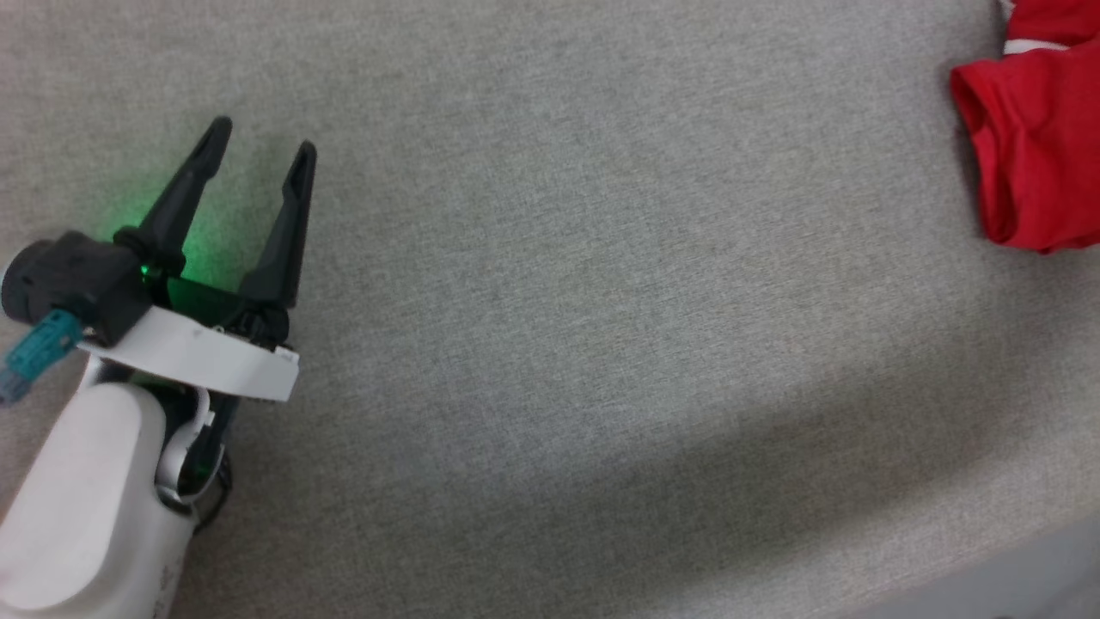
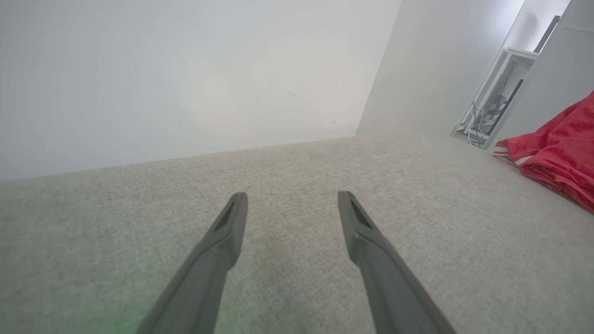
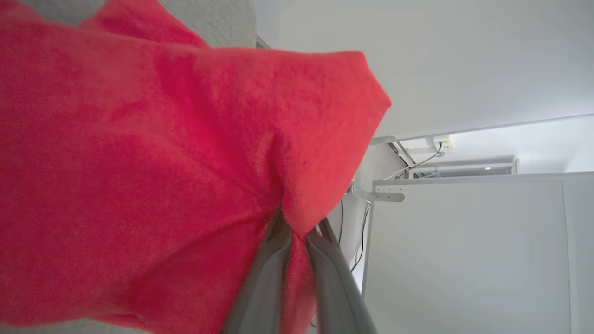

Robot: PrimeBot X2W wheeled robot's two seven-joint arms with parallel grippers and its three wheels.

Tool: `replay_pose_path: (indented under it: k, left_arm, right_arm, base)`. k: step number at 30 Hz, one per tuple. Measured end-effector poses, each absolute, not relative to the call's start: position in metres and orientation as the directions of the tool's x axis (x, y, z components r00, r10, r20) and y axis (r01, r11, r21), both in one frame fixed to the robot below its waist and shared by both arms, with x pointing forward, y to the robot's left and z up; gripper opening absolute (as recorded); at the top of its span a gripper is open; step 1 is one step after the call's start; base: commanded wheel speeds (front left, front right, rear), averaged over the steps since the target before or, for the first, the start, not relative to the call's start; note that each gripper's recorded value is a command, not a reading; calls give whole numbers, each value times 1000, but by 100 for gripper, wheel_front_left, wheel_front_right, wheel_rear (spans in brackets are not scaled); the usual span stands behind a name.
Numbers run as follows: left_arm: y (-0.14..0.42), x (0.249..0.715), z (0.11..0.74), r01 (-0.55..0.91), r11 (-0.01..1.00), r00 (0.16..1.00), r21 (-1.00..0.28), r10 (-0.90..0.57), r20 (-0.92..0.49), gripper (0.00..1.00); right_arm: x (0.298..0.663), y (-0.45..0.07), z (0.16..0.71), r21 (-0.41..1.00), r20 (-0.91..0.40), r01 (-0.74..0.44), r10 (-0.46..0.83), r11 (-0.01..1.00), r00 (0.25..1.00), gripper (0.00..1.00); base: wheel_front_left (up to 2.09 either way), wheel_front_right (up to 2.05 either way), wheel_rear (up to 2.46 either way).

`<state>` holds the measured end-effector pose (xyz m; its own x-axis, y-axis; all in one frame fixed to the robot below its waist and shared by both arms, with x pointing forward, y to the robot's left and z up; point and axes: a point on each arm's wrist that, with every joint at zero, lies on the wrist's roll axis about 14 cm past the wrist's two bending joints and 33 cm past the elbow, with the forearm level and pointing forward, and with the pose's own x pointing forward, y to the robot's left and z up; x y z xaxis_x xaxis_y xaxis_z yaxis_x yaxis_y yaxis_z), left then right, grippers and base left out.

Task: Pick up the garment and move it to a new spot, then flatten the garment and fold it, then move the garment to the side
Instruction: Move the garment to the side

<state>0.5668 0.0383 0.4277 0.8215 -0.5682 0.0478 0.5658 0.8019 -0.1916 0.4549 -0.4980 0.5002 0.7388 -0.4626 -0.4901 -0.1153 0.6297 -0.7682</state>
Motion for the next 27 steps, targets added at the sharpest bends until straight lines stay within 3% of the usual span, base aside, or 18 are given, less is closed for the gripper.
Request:
replay_pose_path:
  k: [19, 23, 24, 25, 27]
  left_arm:
    - [53, 570, 421, 545, 815, 835, -200, -548, 43, 100]
    - [59, 569, 423, 533, 824, 843, -193, -536, 39, 100]
    - [60, 568, 424, 528, 828, 847, -192, -531, 38, 100]
    - [62, 567, 425, 524, 830, 849, -191, -527, 36, 100]
    - [65, 564, 427, 515, 836, 854, -191, -519, 33, 100]
  right_arm:
    - [464, -494, 433, -696, -568, -63, -495, 715, 658, 0]
    - [466, -497, 440, -693, -540, -21, -499, 721, 678, 57]
    - [465, -498, 442, -692, -536, -11, -503, 722, 678, 84]
    - [464, -499, 444, -689, -529, 1, -504, 725, 683, 96]
    - [463, -500, 449, -688, -516, 16, -506, 725, 691, 100]
  base:
    - [0, 0, 0]
    - [0, 0, 0]
    - [0, 0, 0]
    - [0, 0, 0]
    - [0, 0, 0]
